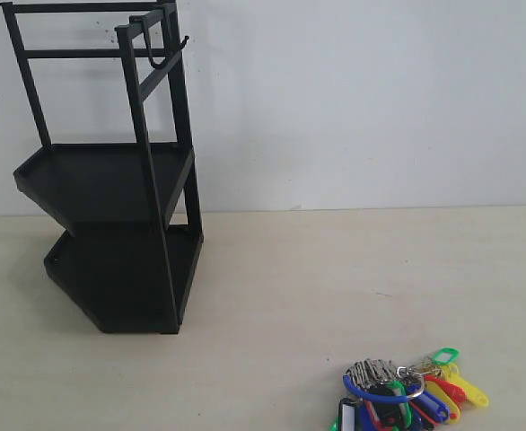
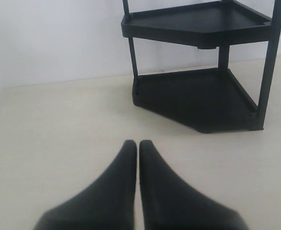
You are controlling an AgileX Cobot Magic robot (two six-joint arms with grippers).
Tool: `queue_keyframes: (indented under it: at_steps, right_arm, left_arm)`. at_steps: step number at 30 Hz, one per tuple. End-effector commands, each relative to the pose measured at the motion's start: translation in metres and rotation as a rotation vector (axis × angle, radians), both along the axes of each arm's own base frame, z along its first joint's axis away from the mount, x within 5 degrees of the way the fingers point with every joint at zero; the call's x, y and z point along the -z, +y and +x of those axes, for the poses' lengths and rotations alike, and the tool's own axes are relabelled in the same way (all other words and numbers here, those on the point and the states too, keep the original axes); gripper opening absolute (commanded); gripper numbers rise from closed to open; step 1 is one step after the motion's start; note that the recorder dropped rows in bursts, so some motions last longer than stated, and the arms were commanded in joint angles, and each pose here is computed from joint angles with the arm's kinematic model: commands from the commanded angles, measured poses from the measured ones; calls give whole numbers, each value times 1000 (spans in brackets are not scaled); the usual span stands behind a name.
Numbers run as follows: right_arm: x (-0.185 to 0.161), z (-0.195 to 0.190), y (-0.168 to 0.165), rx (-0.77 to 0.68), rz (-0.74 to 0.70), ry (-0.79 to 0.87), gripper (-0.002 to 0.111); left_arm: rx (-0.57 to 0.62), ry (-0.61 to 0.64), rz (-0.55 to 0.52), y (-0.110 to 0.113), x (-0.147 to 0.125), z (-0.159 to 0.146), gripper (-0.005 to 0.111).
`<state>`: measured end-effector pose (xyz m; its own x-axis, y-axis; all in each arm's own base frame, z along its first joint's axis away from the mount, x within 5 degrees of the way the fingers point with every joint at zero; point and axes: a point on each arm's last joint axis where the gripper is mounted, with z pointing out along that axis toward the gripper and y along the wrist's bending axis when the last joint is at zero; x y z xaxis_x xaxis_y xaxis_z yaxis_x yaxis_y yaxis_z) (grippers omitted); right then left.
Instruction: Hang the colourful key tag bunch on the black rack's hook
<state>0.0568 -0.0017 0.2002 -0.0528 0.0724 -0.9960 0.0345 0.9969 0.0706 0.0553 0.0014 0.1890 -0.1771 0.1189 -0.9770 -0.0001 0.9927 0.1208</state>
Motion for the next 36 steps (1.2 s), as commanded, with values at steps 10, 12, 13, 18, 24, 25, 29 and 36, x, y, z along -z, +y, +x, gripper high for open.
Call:
queue_keyframes:
  at_steps: [10, 12, 13, 18, 24, 25, 29, 36]
  right_arm:
    - [-44, -4, -1, 7, 51, -241, 0]
    - [-47, 1, 0, 3, 52, -135, 0]
    - [-48, 4, 0, 1, 54, -84, 0]
    - [-50, 26, -1, 3, 60, 87, 0]
    - [-55, 40, -2, 13, 63, 48, 0]
    - [-56, 41, -2, 14, 62, 29, 0]
    - [-65, 42, -3, 19, 58, -68, 0]
    - [-70, 47, -3, 22, 112, -87, 0]
  left_arm:
    - [2, -8, -2, 0, -1, 0, 4]
    - [2, -8, -2, 0, -1, 0, 4]
    - [2, -8, -2, 0, -1, 0, 4]
    - [2, -8, -2, 0, -1, 0, 4]
    - [2, -10, -2, 0, -1, 0, 4]
    - [2, -10, -2, 0, -1, 0, 4]
    - [2, -10, -2, 0, -1, 0, 4]
    - [2, -10, -2, 0, -1, 0, 4]
